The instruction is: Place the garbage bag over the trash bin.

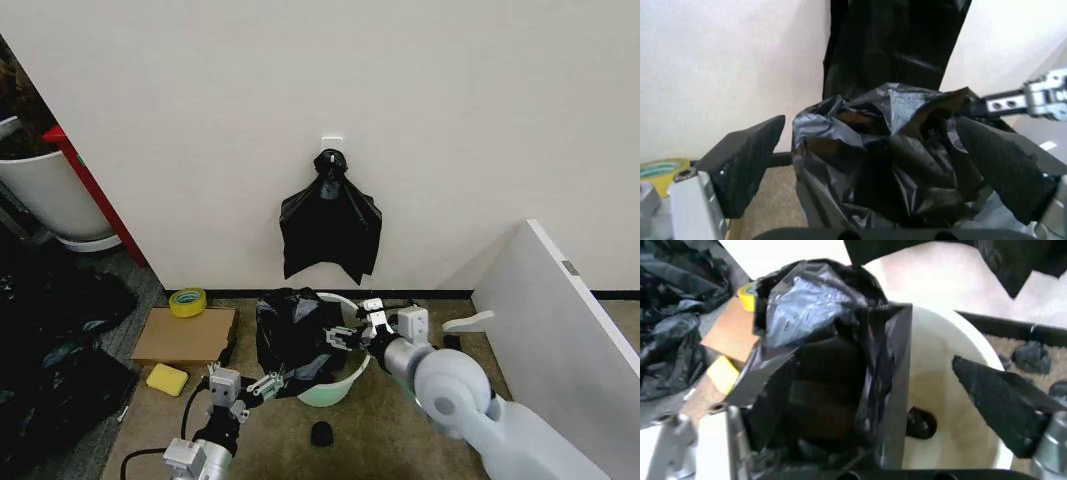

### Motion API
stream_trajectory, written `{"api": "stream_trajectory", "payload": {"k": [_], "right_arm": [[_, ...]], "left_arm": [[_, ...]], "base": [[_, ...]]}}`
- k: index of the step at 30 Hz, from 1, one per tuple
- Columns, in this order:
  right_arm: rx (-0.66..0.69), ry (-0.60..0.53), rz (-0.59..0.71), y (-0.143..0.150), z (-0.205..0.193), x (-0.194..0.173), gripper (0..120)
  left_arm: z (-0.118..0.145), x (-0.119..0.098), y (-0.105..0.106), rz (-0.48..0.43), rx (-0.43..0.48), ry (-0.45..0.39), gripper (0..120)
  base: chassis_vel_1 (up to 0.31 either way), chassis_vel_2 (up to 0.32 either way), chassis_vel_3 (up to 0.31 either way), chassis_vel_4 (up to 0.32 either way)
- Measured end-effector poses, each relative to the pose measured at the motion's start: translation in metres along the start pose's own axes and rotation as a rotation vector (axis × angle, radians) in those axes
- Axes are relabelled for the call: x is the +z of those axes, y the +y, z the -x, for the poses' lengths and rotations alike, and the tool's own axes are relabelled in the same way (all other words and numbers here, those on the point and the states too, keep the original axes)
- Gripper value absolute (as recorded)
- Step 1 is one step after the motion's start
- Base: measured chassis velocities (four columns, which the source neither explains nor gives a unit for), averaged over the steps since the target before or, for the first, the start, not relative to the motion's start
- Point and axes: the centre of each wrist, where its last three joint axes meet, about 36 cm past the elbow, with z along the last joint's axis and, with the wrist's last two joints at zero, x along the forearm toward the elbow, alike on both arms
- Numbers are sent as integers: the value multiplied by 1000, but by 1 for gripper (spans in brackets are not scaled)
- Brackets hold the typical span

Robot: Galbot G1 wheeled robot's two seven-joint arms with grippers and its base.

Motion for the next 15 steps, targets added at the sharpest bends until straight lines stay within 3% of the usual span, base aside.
{"api": "stream_trajectory", "payload": {"k": [4, 5, 10, 15], "right_arm": [[5, 2, -35, -3, 9, -3, 80], [5, 6, -68, -8, 18, -5, 73], [-17, -2, -128, -11, 29, -14, 70], [-14, 11, -165, -8, 35, -20, 50]], "left_arm": [[3, -1, 2, -1, 4, 11, 100], [5, -2, 4, 4, 4, 20, 100], [5, -2, 6, 18, 0, 56, 100], [22, 0, 13, 39, -25, 128, 100]], "base": [[0, 0, 0, 0], [0, 0, 0, 0], [0, 0, 0, 0], [0, 0, 0, 0]]}}
